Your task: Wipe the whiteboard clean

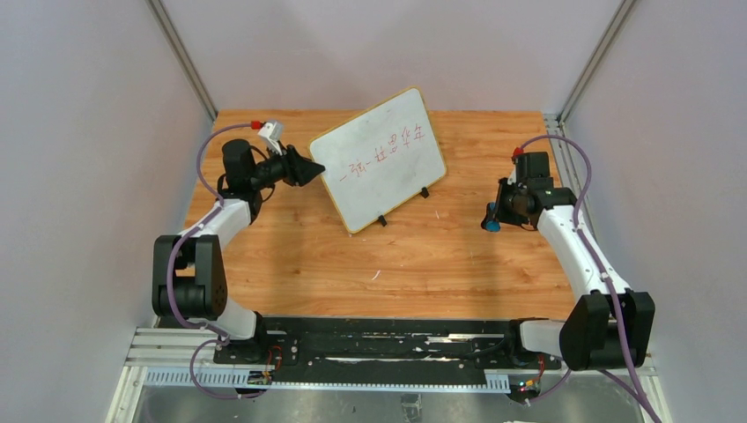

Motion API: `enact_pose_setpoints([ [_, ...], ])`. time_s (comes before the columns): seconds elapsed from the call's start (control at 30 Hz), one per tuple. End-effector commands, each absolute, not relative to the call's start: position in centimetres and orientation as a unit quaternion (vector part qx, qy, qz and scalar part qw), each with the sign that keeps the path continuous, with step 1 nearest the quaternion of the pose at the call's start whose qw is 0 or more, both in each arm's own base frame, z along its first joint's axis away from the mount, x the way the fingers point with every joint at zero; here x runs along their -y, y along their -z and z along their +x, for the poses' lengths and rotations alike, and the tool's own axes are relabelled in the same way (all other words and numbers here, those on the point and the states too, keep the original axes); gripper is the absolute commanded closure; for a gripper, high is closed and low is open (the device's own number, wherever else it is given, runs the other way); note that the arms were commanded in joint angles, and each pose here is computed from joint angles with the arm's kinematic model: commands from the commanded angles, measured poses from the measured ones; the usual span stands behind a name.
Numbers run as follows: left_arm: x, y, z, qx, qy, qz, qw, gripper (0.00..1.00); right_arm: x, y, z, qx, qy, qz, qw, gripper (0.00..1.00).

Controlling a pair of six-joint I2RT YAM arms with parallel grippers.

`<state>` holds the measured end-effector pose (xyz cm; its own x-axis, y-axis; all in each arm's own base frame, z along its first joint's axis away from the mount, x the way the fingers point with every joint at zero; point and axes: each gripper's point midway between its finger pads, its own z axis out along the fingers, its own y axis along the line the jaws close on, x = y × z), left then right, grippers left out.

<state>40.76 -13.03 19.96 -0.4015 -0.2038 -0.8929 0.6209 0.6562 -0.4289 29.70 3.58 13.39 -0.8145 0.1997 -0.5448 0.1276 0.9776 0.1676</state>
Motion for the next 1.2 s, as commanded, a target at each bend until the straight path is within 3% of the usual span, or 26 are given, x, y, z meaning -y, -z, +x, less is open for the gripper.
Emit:
enact_pose_setpoints([
  [0.0,13.6,-21.2,41.3,-0.725,0.394,0.155,0.543,0.49,-4.1,-14.3,30.7,-0.947,-0.070,0.073,0.306,0.99],
  [0.83,15.0,-22.0,41.7,-0.715,0.409,0.161,0.544,0.55,-3.9,-13.9,30.7,-0.949,-0.065,0.074,0.301,0.99],
  [1.17,15.0,-21.7,41.9,-0.717,0.410,0.158,0.541,0.84,-3.8,-14.0,30.7,-0.948,-0.062,0.075,0.304,0.99],
])
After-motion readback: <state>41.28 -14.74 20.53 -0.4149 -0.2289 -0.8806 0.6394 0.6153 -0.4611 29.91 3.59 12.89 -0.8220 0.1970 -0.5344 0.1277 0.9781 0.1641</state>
